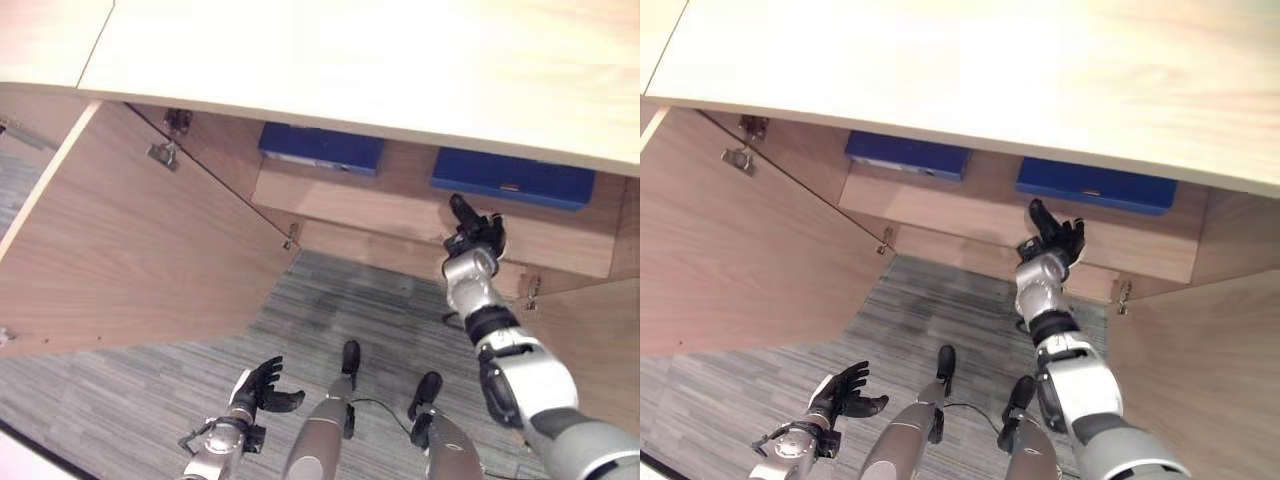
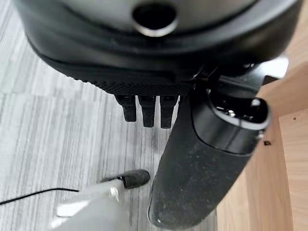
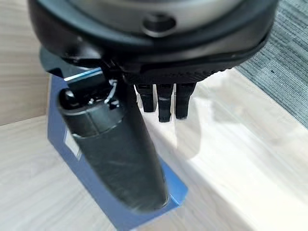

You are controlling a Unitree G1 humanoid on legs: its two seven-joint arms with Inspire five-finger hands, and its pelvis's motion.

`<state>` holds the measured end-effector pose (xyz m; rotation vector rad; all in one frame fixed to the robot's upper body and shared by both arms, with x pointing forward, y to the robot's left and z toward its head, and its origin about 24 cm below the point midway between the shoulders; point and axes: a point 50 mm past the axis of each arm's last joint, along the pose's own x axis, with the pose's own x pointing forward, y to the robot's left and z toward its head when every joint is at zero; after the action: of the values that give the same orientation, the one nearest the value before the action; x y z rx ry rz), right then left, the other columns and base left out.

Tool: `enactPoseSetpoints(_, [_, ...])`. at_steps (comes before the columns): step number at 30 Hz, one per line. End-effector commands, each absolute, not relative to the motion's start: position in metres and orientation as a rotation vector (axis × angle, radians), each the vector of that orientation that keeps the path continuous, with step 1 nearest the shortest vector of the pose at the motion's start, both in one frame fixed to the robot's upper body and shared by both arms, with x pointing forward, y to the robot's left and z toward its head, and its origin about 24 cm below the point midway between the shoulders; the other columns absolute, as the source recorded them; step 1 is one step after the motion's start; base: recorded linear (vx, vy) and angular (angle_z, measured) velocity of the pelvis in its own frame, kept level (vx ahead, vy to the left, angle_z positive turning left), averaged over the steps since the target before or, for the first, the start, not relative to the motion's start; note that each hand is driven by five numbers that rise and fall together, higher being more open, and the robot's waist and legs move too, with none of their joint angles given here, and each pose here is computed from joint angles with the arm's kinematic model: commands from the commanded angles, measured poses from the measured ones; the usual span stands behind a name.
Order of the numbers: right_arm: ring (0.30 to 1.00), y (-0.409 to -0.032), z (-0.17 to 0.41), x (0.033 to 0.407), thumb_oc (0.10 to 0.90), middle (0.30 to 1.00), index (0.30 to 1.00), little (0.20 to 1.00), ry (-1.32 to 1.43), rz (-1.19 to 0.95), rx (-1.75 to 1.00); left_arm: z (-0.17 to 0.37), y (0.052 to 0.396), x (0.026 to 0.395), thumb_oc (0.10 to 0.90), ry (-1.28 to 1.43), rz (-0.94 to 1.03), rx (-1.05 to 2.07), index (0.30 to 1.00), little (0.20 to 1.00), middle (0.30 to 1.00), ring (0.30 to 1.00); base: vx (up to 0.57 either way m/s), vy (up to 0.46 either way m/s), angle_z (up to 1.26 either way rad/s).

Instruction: Put the empty folder in the office cabinet

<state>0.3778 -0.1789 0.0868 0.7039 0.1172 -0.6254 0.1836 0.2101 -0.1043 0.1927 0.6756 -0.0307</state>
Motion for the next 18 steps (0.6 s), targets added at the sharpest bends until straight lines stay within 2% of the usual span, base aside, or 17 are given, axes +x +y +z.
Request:
enactPoseSetpoints(1, [0.900,-0.170,0.097,0.370,0.800,0.900,0.900,0.900,-0.018,-0.527,0.594,-0.109,0.228,0.168,0.800,0.715,0.033,0.215,0.900,0.900,0.900,0.900,0.00,0.000,0.00])
enactPoseSetpoints(4, [0.900,-0.168,0.076,0.354,0.800,0.900,0.900,0.900,-0.004,-0.477,0.512,-0.113,0.230,0.162,0.800,0.743,0.053,0.204,0.900,0.900,0.900,0.900,0.06,0.021,0.01])
enactPoseSetpoints(8, [0.900,-0.179,0.024,0.312,0.800,0.900,0.900,0.900,0.094,-0.318,0.225,-0.123,0.247,0.139,0.800,0.811,0.122,0.196,0.900,0.900,0.900,0.900,0.11,0.041,0.00])
enactPoseSetpoints(9, [0.900,-0.179,0.024,0.312,0.800,0.900,0.900,0.900,0.094,-0.318,0.224,-0.123,0.247,0.139,0.800,0.811,0.121,0.195,0.900,0.900,0.900,0.900,0.11,0.035,-0.01])
enactPoseSetpoints(11, [0.900,-0.189,-0.008,0.279,0.800,0.900,0.900,0.900,0.170,-0.173,0.107,-0.126,0.257,0.129,0.800,0.838,0.139,0.194,0.900,0.900,0.900,0.900,0.13,0.030,-0.03])
enactPoseSetpoints(18, [0.900,-0.182,-0.027,0.244,0.800,0.900,0.900,0.900,0.212,0.120,-0.156,-0.124,0.268,0.127,0.800,0.812,0.187,0.131,0.900,0.900,0.900,0.900,0.04,-0.041,0.20])
